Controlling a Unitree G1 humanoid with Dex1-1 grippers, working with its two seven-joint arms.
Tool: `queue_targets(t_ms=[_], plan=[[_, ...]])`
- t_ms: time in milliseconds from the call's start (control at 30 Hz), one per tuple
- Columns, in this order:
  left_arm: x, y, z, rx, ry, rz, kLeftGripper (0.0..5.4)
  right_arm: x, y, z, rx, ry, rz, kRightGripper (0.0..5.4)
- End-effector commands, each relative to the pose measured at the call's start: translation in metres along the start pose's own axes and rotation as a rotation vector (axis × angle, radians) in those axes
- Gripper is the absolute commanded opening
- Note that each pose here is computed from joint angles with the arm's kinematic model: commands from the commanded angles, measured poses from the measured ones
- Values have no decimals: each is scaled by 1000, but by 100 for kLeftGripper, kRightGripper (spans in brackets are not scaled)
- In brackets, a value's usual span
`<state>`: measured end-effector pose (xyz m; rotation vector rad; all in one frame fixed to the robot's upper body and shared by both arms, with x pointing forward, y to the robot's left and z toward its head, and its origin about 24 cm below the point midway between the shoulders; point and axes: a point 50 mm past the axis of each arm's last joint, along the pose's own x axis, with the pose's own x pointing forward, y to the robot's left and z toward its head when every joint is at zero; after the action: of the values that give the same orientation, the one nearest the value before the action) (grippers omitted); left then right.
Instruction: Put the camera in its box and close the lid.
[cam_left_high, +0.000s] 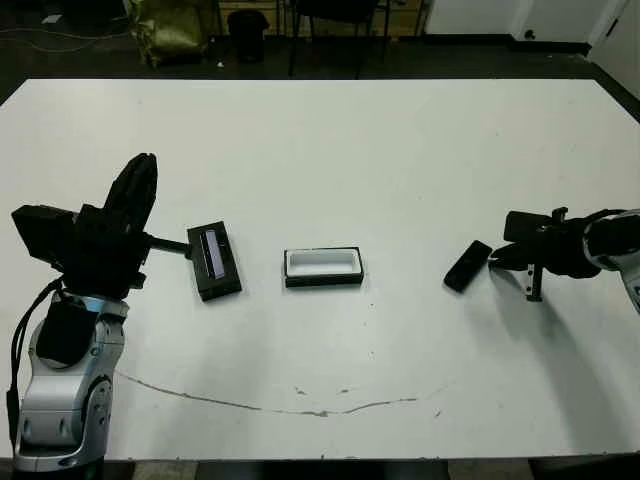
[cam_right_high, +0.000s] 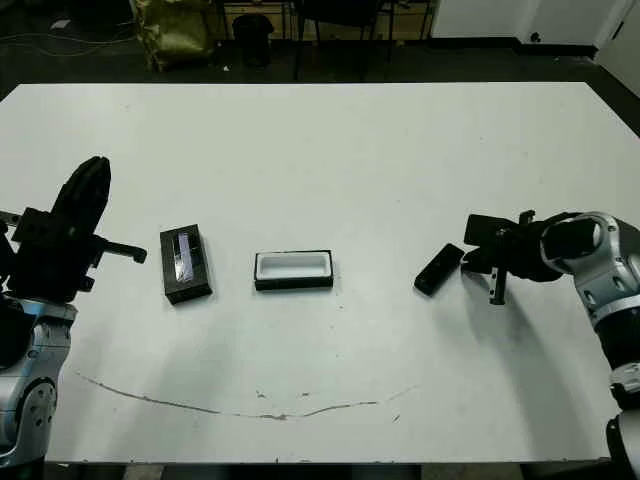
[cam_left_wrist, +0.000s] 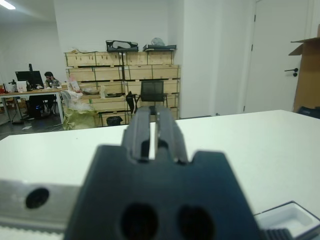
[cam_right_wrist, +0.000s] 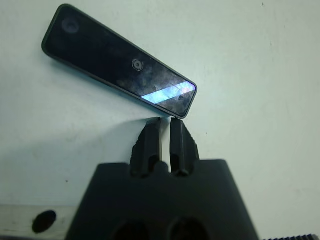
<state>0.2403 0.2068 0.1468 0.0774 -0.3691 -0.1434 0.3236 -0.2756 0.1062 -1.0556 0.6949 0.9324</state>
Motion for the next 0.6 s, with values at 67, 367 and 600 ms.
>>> queue_targets(t_ms=[67,367,600], plan=[[-4,0,-6,4,35,4,0,15,11,-2,13,5,56,3],[-5,0,-6,4,32,0,0,24,12,5,-9,-4,78,3],[-6,-1,-7,10,30,2,0,32,11,8,-10,-10,87,3]])
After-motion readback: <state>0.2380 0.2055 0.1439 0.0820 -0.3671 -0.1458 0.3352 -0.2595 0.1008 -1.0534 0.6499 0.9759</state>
